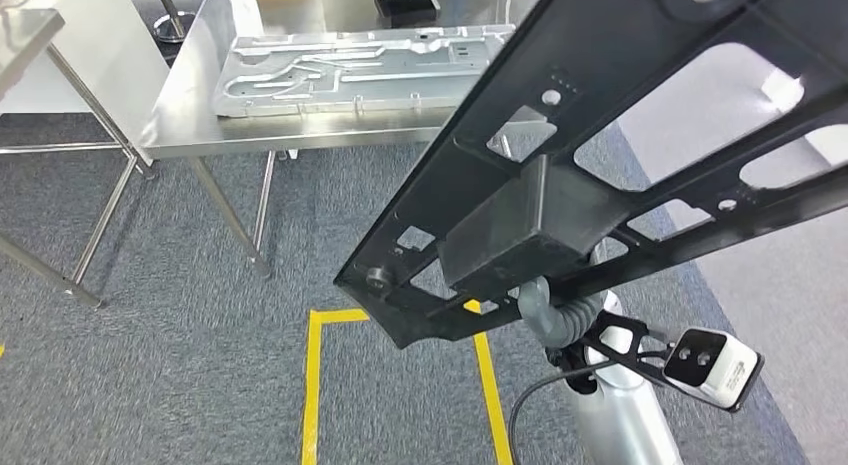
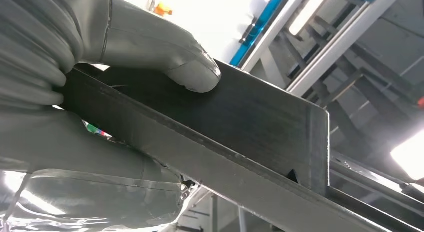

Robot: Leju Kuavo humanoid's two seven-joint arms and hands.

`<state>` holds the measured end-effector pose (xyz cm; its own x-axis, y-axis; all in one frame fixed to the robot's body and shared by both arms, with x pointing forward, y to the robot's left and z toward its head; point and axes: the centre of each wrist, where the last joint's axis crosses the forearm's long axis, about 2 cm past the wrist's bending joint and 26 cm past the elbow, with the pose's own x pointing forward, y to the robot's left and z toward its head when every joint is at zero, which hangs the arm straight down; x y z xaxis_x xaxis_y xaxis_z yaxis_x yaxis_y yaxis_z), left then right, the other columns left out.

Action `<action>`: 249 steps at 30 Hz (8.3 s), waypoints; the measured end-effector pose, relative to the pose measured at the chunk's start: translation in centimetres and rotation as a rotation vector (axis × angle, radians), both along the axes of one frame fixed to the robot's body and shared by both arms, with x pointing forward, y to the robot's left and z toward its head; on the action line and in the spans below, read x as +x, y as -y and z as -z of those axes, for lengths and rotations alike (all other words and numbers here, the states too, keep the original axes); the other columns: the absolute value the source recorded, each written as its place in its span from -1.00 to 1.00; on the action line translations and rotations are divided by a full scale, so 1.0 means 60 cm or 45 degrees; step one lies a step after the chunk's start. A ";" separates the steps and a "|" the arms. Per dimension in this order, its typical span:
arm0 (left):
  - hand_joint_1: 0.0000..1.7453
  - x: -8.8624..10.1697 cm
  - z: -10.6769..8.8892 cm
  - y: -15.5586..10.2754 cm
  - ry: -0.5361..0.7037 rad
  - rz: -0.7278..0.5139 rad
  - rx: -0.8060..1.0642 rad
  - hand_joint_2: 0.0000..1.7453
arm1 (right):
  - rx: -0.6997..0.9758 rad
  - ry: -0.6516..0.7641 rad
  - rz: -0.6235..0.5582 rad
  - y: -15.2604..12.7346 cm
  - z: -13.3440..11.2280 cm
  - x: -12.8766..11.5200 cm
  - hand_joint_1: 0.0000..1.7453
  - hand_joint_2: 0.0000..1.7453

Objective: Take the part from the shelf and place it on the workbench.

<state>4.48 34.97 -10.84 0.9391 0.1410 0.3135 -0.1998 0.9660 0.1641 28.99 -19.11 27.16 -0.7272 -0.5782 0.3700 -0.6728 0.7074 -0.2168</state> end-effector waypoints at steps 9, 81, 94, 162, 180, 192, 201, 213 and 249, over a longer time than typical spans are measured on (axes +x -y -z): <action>-1.00 -0.004 0.001 0.000 -0.010 -0.002 0.002 1.00 | 0.009 0.002 -0.029 -0.001 -0.002 -0.001 1.00 1.00; -1.00 0.001 0.000 0.002 0.013 0.021 -0.003 1.00 | 0.112 0.092 -0.021 0.028 -0.029 -0.025 1.00 1.00; -1.00 0.001 0.000 0.003 0.034 0.006 -0.005 1.00 | 0.160 0.206 0.116 0.052 -0.059 -0.052 1.00 1.00; -1.00 0.013 -0.001 0.002 0.081 0.132 -0.025 1.00 | -2.189 0.461 1.134 -0.071 0.101 0.270 1.00 1.00; -1.00 0.015 -0.001 0.005 0.142 0.140 0.009 -1.00 | -2.140 0.556 1.189 -0.050 0.142 0.257 -1.00 -1.00; -1.00 0.008 0.000 0.005 0.130 0.140 0.019 -1.00 | -1.630 0.627 1.341 -0.069 0.137 0.241 -1.00 -1.00; -1.00 0.000 0.001 0.008 0.116 0.132 0.020 -1.00 | -0.869 0.435 1.532 -0.003 0.105 0.209 -1.00 -1.00; -1.00 -0.021 0.004 0.020 0.115 0.052 0.002 -1.00 | -0.346 0.277 2.006 0.237 0.139 0.026 -1.00 -1.00; -1.00 -0.028 0.006 0.036 0.122 -0.006 -0.053 -1.00 | -0.585 -1.124 2.326 0.393 0.443 -0.272 -1.00 -1.00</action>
<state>2.83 32.78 -11.20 0.9042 0.1602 0.3958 -0.2173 0.9706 0.1036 12.67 -42.69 0.57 0.1828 0.6521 0.7358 0.5802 0.5326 -0.6162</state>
